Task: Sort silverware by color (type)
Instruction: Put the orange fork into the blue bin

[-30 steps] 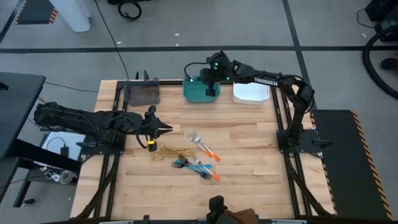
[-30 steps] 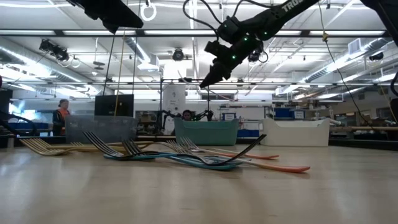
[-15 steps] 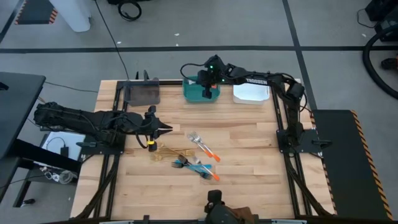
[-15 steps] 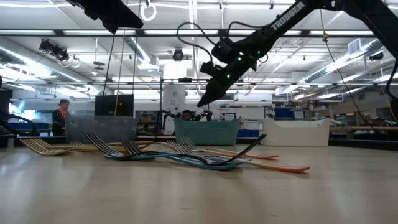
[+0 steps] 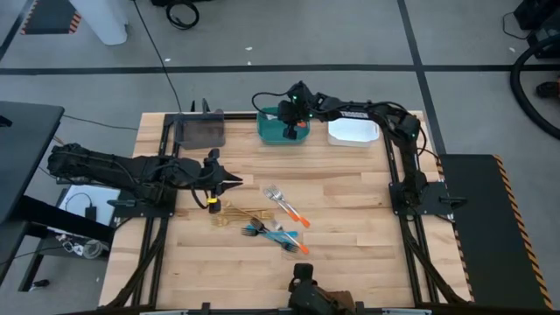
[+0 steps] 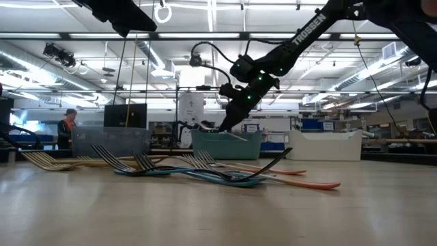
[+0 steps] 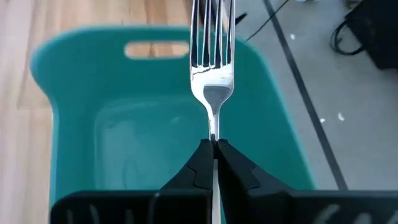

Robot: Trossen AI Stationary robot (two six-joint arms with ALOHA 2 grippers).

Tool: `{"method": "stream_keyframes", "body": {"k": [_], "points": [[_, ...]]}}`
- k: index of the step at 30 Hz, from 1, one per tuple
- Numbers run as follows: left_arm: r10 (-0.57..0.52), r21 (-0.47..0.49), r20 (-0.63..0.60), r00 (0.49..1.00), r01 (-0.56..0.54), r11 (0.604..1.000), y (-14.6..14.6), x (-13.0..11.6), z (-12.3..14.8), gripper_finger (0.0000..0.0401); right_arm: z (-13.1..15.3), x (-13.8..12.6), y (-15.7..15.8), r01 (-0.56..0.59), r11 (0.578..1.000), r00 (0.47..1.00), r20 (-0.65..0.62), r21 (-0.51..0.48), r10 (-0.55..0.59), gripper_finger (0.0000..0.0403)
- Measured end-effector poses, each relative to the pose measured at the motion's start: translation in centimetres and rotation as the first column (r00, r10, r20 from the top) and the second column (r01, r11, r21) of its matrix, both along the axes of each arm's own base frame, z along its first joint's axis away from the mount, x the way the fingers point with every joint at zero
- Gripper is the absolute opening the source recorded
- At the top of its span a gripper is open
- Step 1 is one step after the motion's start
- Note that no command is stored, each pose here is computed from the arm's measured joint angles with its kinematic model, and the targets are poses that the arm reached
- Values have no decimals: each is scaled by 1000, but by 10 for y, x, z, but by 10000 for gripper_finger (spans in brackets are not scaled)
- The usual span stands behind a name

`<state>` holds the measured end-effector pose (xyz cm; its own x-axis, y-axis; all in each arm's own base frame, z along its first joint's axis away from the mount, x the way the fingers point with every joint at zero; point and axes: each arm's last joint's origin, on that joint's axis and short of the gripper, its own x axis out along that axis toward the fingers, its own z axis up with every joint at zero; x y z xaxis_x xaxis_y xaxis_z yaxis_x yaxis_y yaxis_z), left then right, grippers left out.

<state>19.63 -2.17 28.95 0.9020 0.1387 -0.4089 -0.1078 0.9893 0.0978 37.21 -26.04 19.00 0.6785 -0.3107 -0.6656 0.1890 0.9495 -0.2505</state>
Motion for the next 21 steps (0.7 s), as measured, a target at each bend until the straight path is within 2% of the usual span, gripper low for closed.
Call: {"method": "stream_keyframes", "body": {"k": [21], "points": [[-5,-2,0,1000,5,1000,-1,0,0,50,-10,-4,-6,28,999,999,-35,35,-27,16]]}}
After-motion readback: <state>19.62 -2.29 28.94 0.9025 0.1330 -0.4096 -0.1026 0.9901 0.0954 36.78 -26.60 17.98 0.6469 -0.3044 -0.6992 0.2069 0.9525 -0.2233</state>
